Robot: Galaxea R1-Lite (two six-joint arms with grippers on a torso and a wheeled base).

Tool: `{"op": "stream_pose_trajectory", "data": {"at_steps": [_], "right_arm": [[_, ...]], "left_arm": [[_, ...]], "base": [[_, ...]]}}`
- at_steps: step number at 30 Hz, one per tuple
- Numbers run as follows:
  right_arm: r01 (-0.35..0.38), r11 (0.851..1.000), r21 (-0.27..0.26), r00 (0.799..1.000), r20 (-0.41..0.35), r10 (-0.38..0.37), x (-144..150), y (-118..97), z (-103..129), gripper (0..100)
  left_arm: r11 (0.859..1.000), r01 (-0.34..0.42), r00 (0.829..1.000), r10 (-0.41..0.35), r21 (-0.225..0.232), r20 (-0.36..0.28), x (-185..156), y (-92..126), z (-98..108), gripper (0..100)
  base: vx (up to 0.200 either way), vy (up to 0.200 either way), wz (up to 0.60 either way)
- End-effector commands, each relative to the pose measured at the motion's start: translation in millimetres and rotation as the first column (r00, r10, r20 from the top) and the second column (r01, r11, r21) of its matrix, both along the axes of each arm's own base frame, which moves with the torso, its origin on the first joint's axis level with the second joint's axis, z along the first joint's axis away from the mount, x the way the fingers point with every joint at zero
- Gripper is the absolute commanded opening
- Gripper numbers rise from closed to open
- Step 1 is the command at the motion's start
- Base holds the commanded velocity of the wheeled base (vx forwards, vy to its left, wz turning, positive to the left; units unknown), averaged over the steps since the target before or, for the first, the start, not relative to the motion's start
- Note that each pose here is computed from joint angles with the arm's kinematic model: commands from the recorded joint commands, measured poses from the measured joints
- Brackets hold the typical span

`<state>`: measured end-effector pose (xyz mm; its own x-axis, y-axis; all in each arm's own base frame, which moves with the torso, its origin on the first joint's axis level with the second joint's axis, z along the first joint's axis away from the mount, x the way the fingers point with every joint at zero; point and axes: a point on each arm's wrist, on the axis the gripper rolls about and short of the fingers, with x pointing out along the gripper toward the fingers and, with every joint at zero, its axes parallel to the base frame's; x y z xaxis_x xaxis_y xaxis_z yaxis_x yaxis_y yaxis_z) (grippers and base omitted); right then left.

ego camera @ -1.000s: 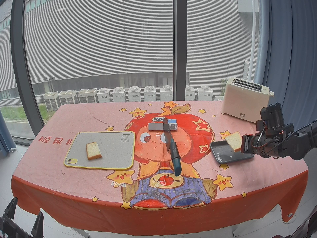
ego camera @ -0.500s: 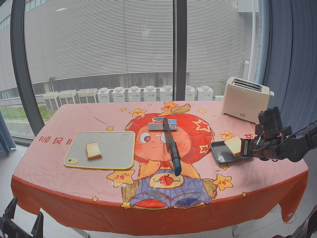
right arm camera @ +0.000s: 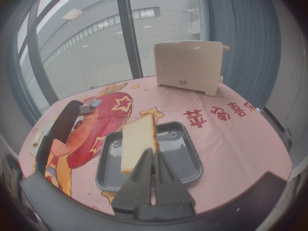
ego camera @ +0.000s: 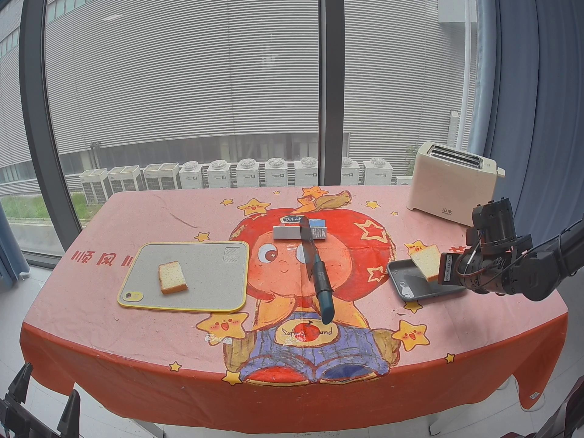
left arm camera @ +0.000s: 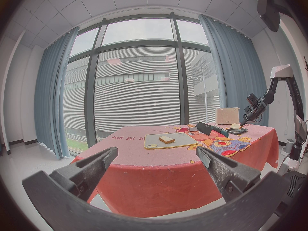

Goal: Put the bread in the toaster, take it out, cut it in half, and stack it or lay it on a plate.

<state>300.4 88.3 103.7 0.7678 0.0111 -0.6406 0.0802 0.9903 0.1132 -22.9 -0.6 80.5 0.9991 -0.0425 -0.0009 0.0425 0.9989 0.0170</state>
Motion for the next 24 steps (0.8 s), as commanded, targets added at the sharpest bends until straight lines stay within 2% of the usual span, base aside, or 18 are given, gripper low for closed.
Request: {"op": "stream_pose_trajectory", "data": {"at_steps": [1, 24], "right_arm": [[0.003, 1.000, -0.007, 1.000, -0.014, -0.003, 1.3, -1.4, -9.4, 0], [-0.001, 1.000, -0.011, 1.000, -0.022, 0.001, -1.8, -1.3, -12.2, 0]], "left_arm": [[1.000, 0.000, 1.000, 0.000, 0.000, 0.001, 0.0, 0.0, -4.8, 100], [1.000, 0.000, 1.000, 0.000, 0.000, 0.001, 0.0, 0.0, -4.8, 100]], "base": [[0.000, 0.000, 0.00], [0.000, 0.000, 0.00]]}}
